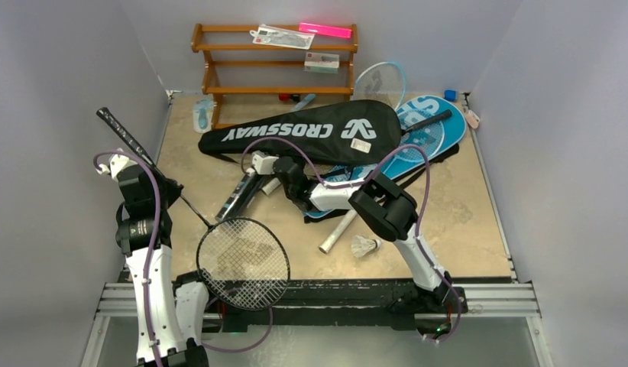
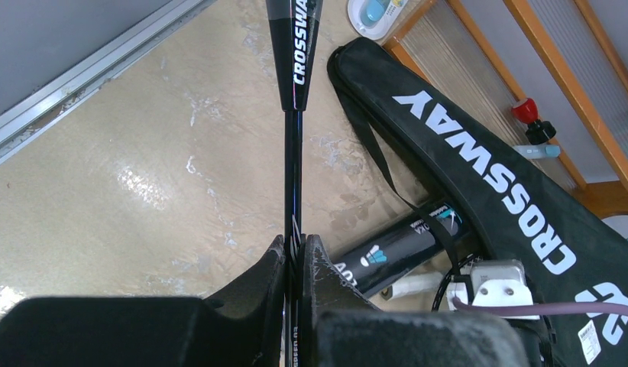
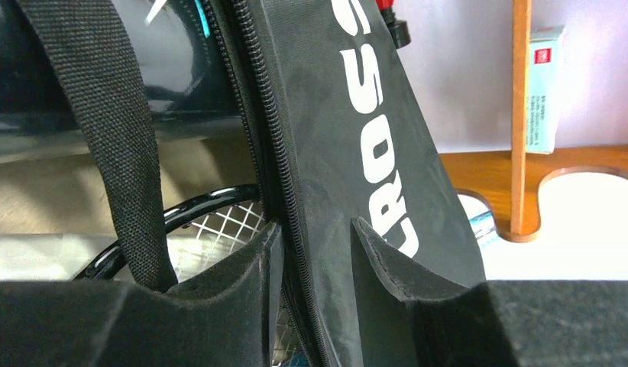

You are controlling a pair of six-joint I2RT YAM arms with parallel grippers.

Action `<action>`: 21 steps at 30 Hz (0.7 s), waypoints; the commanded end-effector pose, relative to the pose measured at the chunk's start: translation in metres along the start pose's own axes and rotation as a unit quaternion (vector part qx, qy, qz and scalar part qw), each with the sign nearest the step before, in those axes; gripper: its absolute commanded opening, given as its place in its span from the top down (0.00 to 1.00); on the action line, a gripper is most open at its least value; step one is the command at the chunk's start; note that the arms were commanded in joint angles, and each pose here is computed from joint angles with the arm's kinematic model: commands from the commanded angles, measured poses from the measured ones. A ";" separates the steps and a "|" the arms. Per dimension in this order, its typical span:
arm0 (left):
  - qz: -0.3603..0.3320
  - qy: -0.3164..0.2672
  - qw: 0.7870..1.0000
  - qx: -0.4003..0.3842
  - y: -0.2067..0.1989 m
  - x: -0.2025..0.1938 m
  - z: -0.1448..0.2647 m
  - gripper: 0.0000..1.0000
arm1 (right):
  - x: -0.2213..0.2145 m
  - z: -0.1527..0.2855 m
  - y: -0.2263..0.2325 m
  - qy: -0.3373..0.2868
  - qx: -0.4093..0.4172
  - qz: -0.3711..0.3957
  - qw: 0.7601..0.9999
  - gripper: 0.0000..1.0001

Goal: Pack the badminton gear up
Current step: Open the racket bag at the center of the board.

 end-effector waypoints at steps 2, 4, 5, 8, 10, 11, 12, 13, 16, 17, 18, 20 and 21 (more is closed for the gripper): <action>-0.004 -0.031 0.999 -0.012 -0.003 0.011 0.002 1.00 | 0.026 -0.015 -0.021 -0.037 -0.044 0.015 0.998 0.60; -0.005 -0.031 0.999 -0.013 -0.003 0.012 0.002 1.00 | 0.028 -0.020 -0.024 -0.037 -0.045 0.016 0.998 0.65; -0.006 -0.029 0.999 -0.012 -0.003 0.011 0.002 1.00 | 0.028 -0.022 -0.026 -0.036 -0.044 0.014 0.998 0.71; -0.005 -0.029 1.000 -0.012 -0.002 0.011 0.001 1.00 | 0.032 -0.025 -0.035 -0.039 -0.045 0.006 0.998 0.88; -0.005 -0.029 0.999 -0.013 -0.003 0.011 0.001 1.00 | 0.035 -0.026 -0.043 -0.041 -0.048 -0.002 0.998 1.00; -0.005 -0.029 0.999 -0.013 -0.003 0.011 0.001 1.00 | 0.035 -0.027 -0.047 -0.040 -0.050 -0.007 0.998 1.00; -0.005 -0.028 1.000 -0.013 -0.003 0.011 0.001 1.00 | 0.036 -0.027 -0.051 -0.038 -0.048 -0.014 0.998 1.00; -0.005 -0.028 1.000 -0.012 -0.003 0.011 0.001 1.00 | 0.037 -0.026 -0.054 -0.035 -0.040 -0.024 0.998 1.00; -0.005 -0.027 1.000 -0.013 -0.003 0.010 0.001 1.00 | 0.043 -0.016 -0.065 -0.034 -0.001 -0.073 0.997 1.00; -0.005 -0.027 1.000 -0.013 -0.003 0.010 0.001 1.00 | 0.047 -0.010 -0.069 -0.036 0.017 -0.095 0.995 1.00; -0.005 -0.027 1.000 -0.014 -0.003 0.010 0.001 1.00 | 0.048 -0.005 -0.073 -0.034 0.035 -0.117 0.992 1.00; -0.005 -0.026 1.000 -0.014 -0.003 0.010 0.000 1.00 | 0.051 0.005 -0.081 -0.028 0.064 -0.156 0.985 1.00; -0.005 -0.026 1.000 -0.016 -0.004 0.010 0.000 1.00 | 0.051 0.010 -0.084 -0.023 0.080 -0.172 0.982 1.00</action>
Point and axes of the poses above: each gripper's point midway between its finger pads, its own z axis back along the fingers, its own y axis along the line the jaws close on, x = y × z, the point moved 5 cm from there along z, back along the fingers, and after that the axes turned 13 degrees about -z, right-handed, at the moved point
